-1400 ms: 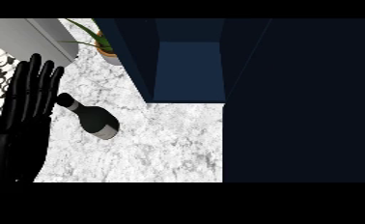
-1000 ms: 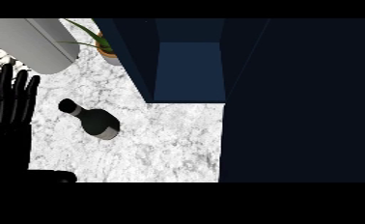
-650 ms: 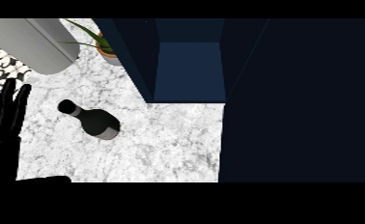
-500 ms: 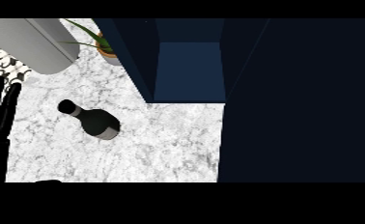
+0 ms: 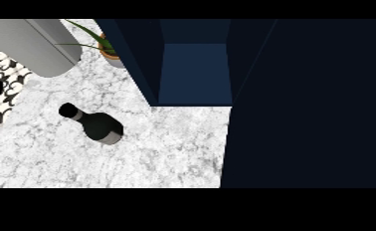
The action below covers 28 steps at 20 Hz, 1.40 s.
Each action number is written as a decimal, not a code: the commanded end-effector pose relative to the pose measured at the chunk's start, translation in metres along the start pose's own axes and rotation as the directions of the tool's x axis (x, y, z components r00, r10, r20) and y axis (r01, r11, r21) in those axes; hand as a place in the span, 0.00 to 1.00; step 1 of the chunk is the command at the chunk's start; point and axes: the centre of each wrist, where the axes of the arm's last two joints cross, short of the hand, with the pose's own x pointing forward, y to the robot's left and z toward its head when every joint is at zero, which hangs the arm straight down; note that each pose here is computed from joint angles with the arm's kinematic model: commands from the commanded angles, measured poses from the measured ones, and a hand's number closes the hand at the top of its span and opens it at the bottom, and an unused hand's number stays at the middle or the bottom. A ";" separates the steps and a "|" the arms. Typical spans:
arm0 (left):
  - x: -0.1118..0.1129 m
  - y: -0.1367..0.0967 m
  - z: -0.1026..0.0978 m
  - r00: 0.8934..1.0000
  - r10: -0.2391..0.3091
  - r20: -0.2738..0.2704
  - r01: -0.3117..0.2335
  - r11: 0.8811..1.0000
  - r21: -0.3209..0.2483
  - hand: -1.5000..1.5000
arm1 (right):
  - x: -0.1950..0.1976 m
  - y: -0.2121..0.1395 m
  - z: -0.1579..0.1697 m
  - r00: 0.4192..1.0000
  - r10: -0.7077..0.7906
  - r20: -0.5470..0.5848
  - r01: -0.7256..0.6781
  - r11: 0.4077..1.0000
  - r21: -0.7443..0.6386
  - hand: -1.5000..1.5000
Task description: Pick up the wine, place it into the cabinet and close the cabinet
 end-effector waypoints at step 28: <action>-0.051 0.025 -0.027 0.992 -0.079 -0.095 0.092 0.985 0.147 0.00 | 0.077 0.004 0.009 1.000 0.019 0.025 -0.020 1.000 0.012 0.00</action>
